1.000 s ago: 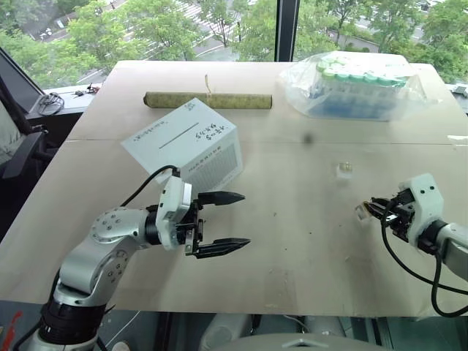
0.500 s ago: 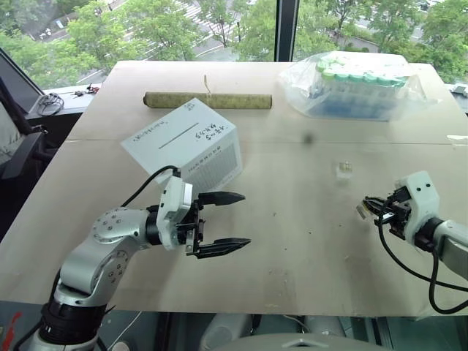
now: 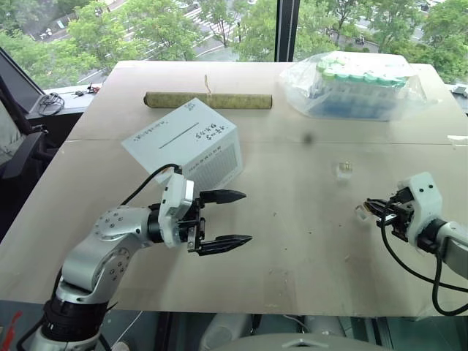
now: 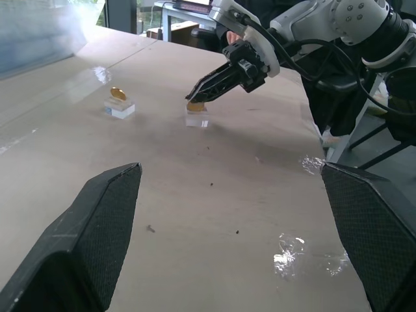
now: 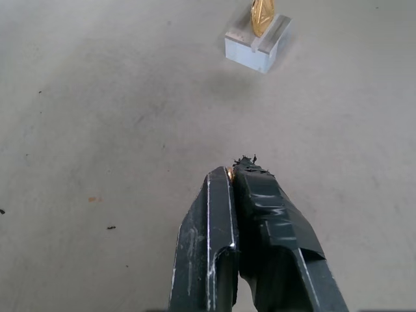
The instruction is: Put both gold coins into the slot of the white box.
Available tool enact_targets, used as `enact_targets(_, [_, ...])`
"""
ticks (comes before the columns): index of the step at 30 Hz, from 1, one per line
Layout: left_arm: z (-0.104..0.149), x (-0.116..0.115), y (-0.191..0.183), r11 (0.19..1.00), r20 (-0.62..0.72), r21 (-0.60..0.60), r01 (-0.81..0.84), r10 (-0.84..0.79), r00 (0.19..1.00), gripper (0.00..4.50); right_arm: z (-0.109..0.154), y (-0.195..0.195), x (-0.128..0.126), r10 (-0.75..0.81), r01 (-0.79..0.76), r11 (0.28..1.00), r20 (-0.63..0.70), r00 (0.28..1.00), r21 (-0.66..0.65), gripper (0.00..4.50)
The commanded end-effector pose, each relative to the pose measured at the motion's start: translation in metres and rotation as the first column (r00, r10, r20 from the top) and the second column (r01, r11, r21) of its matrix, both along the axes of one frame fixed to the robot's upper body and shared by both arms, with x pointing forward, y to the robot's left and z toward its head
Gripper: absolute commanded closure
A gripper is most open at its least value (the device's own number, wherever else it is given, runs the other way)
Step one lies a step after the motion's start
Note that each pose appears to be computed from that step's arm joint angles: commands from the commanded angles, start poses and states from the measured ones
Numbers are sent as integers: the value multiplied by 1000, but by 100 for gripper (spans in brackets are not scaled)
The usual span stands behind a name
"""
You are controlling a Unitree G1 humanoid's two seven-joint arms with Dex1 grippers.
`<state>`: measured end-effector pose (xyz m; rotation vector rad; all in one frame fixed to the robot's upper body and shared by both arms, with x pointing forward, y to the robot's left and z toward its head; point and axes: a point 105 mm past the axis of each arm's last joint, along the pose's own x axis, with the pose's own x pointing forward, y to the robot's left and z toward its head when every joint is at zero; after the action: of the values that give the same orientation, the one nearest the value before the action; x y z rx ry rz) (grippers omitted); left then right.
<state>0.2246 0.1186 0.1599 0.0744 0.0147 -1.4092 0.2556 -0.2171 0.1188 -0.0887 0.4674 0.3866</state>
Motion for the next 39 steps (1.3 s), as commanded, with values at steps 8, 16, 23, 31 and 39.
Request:
enact_targets(8, [11, 2, -7, 999, -7, -35, 0, 0, 1000, 0, 19, 1, -1, -2, 0, 999, 72, 997, 35, 440])
enact_targets(16, [32, 8, -18, 989, -180, -145, -4, -22, 983, 0, 57, 12, -12, 76, -112, 975, 182, 980, 194, 440])
enact_targets(23, [53, 6, -31, 967, -288, -245, 69, -141, 947, 163, 105, 57, -31, 245, -346, 852, 283, 927, 394, 450])
enact_targets(31, [71, 18, -59, 935, -341, -322, 150, -263, 902, 189, 147, 110, -51, 443, -560, 731, 352, 824, 391, 450])
enact_targets(39, [75, 20, -72, 911, -354, -369, 183, -320, 879, 189, 160, 128, -56, 508, -624, 684, 368, 779, 377, 450])
